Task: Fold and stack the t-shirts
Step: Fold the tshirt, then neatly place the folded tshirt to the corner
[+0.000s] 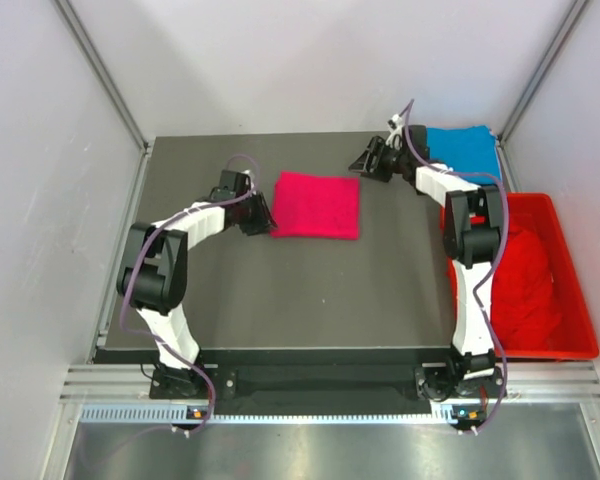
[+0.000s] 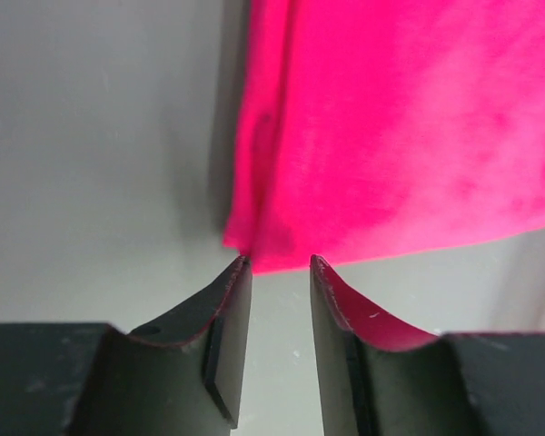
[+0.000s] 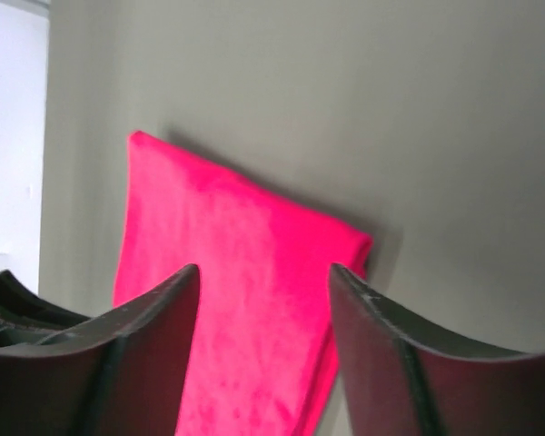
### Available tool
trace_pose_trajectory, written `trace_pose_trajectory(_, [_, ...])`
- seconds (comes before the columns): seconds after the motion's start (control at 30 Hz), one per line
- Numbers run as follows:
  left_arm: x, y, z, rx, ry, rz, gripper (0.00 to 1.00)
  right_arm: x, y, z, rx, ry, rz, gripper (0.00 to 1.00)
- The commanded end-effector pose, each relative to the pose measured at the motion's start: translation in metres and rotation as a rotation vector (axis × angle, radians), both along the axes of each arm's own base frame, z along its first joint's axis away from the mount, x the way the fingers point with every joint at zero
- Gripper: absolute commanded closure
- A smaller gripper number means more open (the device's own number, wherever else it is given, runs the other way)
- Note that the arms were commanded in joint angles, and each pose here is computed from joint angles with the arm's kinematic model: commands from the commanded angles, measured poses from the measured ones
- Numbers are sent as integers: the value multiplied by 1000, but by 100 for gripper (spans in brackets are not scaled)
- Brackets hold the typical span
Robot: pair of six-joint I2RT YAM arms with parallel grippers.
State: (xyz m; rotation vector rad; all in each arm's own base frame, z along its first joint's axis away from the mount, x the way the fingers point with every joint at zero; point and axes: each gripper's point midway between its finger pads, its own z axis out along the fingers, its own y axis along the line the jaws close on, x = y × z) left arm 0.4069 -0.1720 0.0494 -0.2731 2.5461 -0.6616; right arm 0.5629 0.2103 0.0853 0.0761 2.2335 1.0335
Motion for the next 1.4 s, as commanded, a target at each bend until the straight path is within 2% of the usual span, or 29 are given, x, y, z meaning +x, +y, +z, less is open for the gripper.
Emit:
trace_pose_trajectory(0.0, [13,1,51,-51,-111,-14,62,0,-7,48,-30,-112,-14,39])
trace_pose_trajectory(0.13, [23,3,44,-58,-69,-65,59,-1,-11,37,-81,-114,-1,33])
trace_pose_trajectory(0.37, [15,-3,17,-91,-26,-95,60,4,-9,2,-142,-74,64,25])
trace_pose_trajectory(0.5, [15,8,-4,-32,33,-71,61,11,-6,-17,-163,-69,92,20])
trace_pose_trajectory(0.83, [31,46,-17,41,71,14,63,-11,19,-57,-211,-1,226,18])
trace_pose_trajectory(0.97, [39,68,-9,63,63,58,63,-22,11,-70,-270,43,207,20])
trace_pose_trajectory(1.1, [44,73,27,83,-8,62,63,-28,3,-72,-328,56,179,22])
trace_pose_trajectory(1.27, [34,37,66,44,-111,-33,62,-46,12,-69,-312,83,174,22])
trace_pose_trajectory(1.37, [25,15,73,-45,-124,-65,62,-49,12,-72,-303,92,152,23])
